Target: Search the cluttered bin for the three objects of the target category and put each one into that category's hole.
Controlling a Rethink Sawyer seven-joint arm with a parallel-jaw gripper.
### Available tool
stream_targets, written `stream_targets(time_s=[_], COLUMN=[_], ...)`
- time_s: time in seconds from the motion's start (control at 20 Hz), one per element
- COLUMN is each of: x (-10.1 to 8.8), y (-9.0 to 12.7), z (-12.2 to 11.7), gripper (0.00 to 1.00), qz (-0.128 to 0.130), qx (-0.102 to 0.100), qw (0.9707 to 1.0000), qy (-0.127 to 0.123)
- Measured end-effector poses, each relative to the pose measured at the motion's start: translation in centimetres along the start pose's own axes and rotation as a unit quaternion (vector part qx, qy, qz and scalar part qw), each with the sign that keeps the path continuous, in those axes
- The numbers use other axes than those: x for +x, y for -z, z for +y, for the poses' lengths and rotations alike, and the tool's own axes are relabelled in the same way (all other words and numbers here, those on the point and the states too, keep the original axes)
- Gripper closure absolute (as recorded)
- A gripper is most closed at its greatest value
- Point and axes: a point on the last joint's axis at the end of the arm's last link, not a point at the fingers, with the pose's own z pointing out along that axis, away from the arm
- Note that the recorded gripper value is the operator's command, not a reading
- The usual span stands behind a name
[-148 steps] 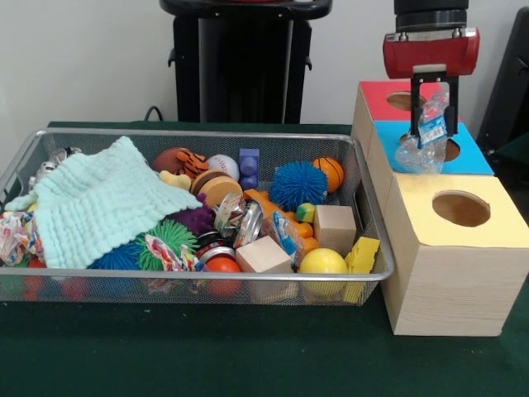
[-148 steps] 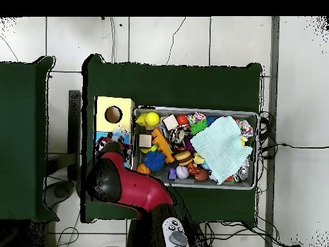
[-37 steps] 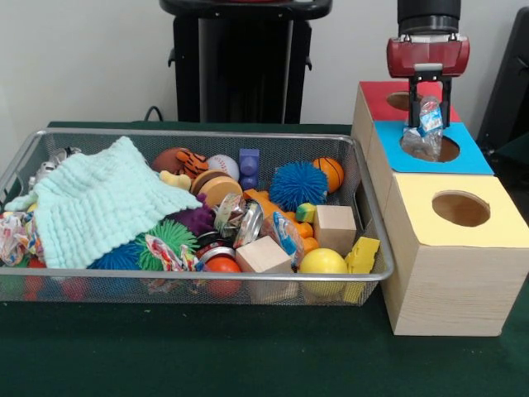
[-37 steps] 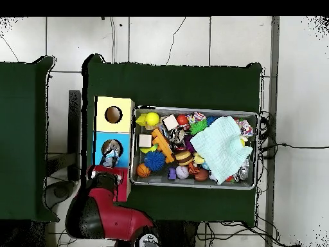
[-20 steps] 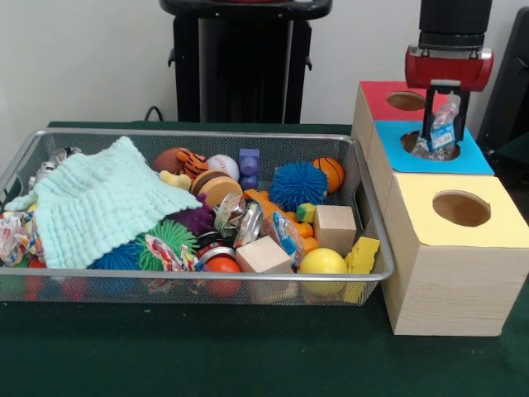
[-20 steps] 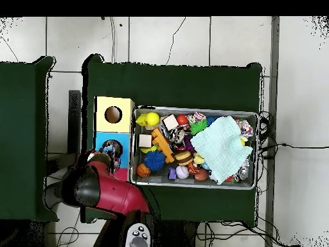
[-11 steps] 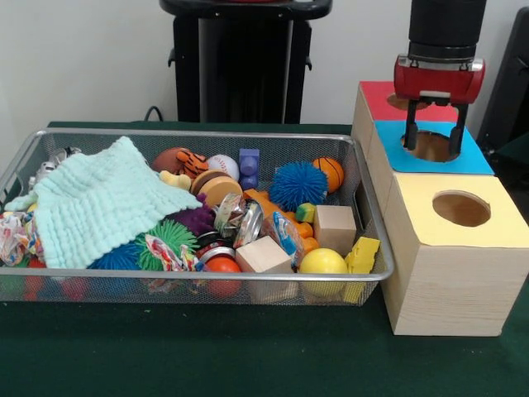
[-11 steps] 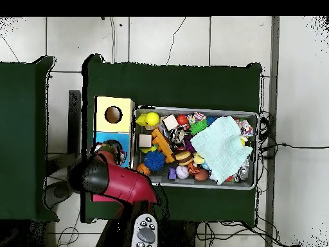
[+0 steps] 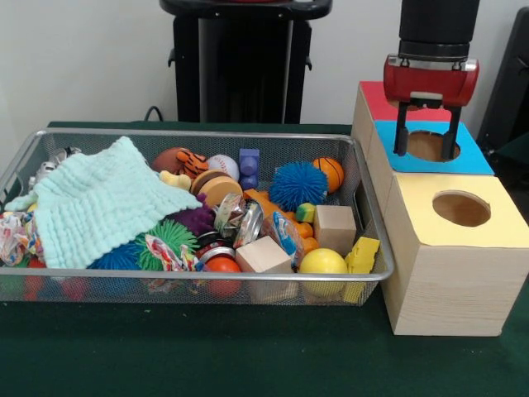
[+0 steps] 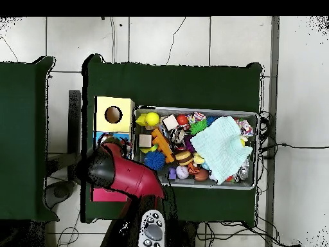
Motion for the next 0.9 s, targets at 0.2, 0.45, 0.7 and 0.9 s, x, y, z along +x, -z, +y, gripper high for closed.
stream_targets(time_s=[0.2, 0.45, 0.7, 0.9], x=[-0.7, -3.1, -7.7, -9.8], y=[0.3, 2.4, 5.2, 6.2], z=[-0.6, -2.4, -7.4, -11.2], gripper=[0.00, 0.00, 0.00, 0.00], qz=[-0.004, -0.027, -0.062, -0.078], qx=[0.000, -0.002, -0.001, 0.010], qw=[1.0000, 0.9996, 0.9980, 0.9967], qy=[-0.002, 0.001, -0.011, -0.021])
